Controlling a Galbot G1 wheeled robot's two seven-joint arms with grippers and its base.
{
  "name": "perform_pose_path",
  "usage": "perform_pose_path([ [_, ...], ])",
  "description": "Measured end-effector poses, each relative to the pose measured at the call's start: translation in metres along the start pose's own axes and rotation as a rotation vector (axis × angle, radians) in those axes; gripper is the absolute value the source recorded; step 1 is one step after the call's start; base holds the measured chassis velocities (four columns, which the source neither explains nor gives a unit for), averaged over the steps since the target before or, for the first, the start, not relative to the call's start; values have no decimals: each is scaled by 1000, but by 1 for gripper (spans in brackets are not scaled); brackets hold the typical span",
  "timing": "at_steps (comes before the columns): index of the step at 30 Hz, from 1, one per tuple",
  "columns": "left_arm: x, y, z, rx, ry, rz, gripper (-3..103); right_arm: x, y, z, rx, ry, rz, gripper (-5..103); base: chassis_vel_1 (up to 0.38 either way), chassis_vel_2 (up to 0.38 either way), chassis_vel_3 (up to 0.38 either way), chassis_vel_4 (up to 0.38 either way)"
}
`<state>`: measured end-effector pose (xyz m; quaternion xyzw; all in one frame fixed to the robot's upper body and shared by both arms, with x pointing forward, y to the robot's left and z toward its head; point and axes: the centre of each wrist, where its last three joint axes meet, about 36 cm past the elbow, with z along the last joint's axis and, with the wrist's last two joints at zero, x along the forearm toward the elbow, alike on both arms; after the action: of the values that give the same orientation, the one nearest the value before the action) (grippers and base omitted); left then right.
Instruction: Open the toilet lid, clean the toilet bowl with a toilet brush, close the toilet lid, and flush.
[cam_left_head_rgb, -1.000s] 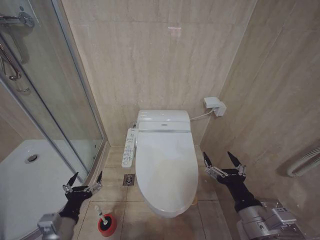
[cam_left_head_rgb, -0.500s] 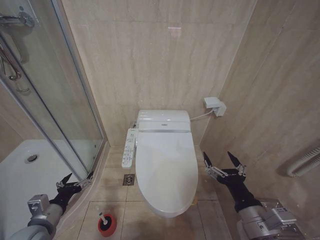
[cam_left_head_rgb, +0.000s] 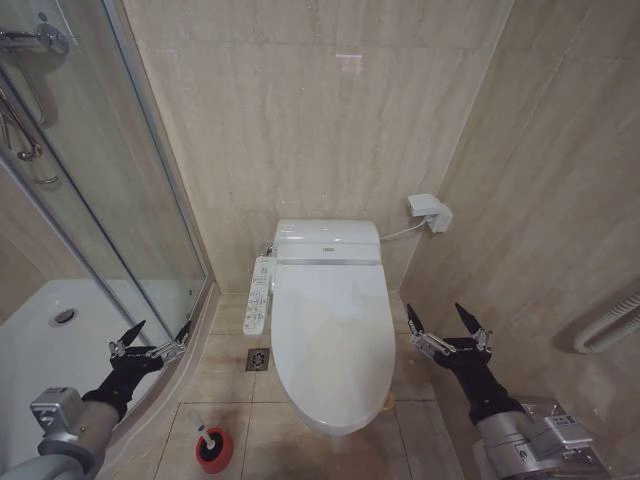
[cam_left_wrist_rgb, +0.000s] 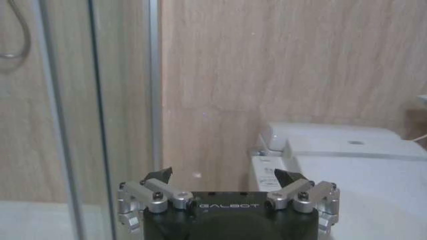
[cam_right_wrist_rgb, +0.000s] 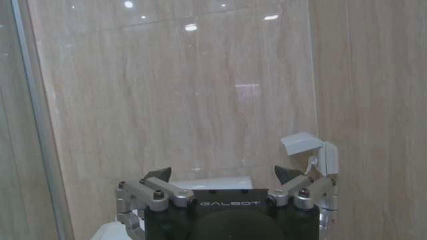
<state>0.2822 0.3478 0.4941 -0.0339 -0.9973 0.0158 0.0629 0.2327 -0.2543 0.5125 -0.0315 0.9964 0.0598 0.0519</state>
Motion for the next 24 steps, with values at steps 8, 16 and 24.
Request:
perform_pose_path([
  [8, -2, 11, 21, -24, -15, -31, 100, 0, 0, 0, 0, 0, 0, 100, 0, 0, 0, 0],
  [16, -10, 20, 34, -27, -76, 1, 100, 0, 0, 0, 0, 0, 0, 100, 0, 0, 0, 0],
  [24, -14, 26, 43, -27, -94, 32, 100, 0, 0, 0, 0, 0, 0, 100, 0, 0, 0, 0],
])
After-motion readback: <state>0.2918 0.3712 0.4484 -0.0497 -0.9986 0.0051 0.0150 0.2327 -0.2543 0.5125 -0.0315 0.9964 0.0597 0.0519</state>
